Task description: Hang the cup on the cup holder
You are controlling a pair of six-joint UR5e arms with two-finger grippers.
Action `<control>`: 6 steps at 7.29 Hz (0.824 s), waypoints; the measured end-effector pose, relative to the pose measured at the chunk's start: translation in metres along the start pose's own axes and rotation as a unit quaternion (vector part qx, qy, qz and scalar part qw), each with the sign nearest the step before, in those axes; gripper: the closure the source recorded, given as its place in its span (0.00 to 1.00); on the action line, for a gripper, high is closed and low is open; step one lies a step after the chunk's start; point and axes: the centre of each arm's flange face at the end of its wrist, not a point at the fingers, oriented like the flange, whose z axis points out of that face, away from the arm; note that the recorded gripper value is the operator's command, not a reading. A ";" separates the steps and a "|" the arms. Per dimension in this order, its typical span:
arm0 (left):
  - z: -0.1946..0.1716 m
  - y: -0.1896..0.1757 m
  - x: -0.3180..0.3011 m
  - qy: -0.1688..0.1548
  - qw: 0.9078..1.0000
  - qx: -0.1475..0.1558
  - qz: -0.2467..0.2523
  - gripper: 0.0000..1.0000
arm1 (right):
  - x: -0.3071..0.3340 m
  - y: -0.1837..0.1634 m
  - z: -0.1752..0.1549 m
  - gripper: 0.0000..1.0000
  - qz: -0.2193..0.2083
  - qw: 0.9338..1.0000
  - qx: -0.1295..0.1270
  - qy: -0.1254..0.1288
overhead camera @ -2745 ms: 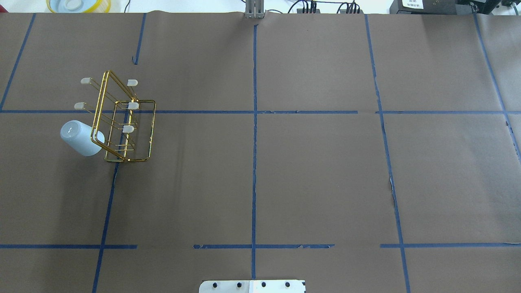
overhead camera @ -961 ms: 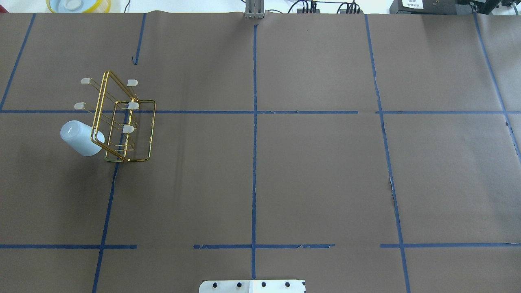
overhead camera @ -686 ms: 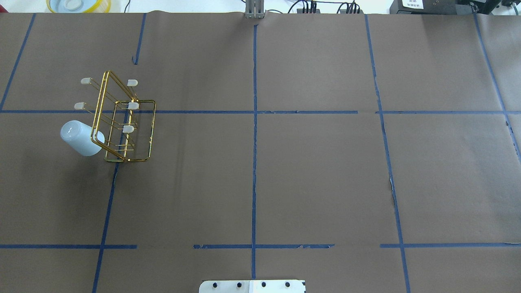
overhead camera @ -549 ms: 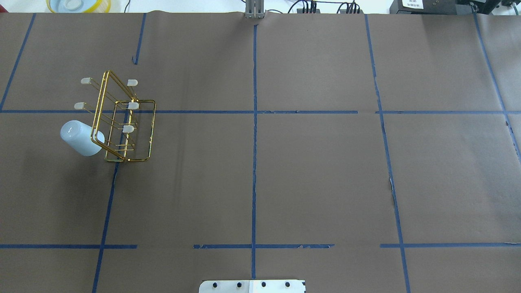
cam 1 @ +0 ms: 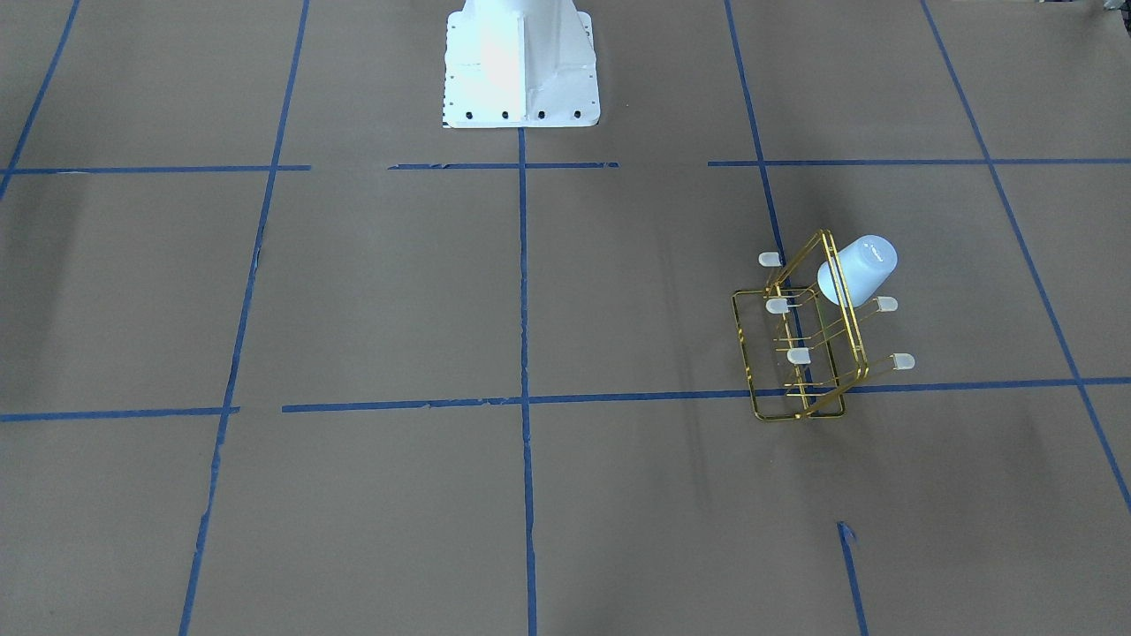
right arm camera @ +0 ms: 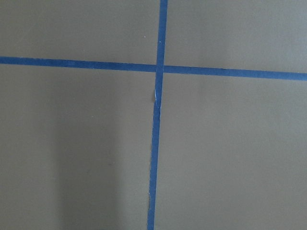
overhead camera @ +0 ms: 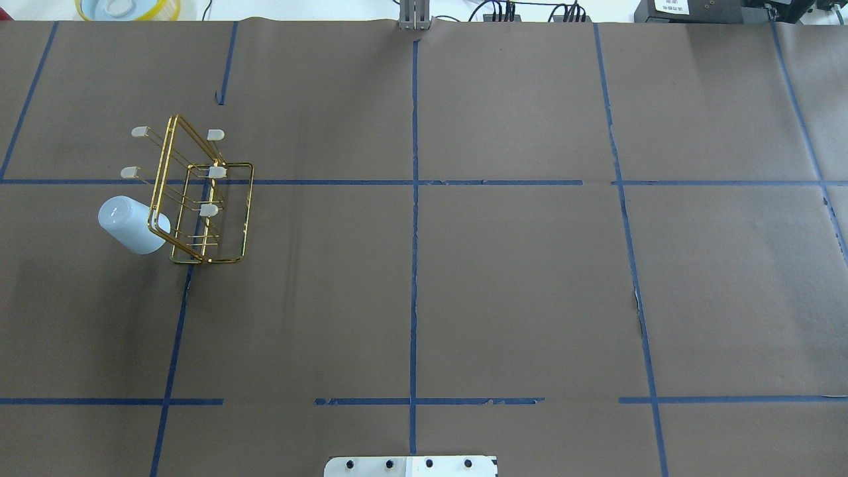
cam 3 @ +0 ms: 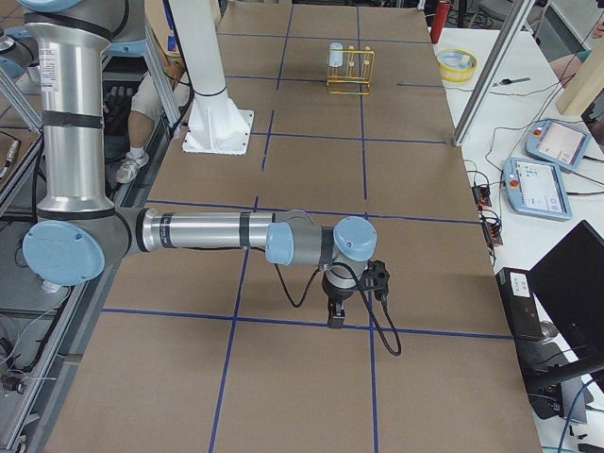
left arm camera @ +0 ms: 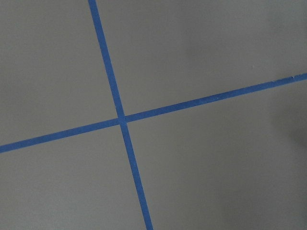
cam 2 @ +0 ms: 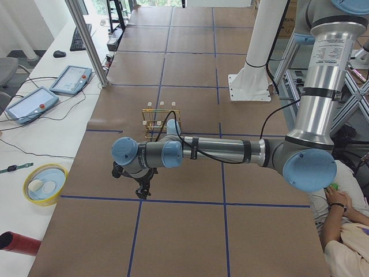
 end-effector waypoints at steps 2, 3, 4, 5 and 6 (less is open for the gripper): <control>-0.020 0.027 -0.010 -0.008 0.998 0.022 -0.061 0.00 | 0.000 0.000 0.000 0.00 0.000 1.000 0.000 0.000; -0.023 0.046 -0.012 -0.026 0.997 0.029 -0.068 0.00 | 0.000 0.000 0.000 0.00 0.000 1.000 0.000 0.000; -0.025 0.054 -0.014 -0.047 0.996 0.032 -0.067 0.00 | 0.000 0.000 0.000 0.00 0.000 1.000 0.000 0.000; -0.018 0.056 -0.023 -0.056 0.996 0.031 -0.067 0.00 | 0.000 0.000 0.000 0.00 0.000 1.000 0.000 0.000; -0.005 0.061 -0.037 -0.057 0.996 0.035 -0.062 0.00 | 0.000 0.000 0.000 0.00 0.000 1.000 0.000 0.000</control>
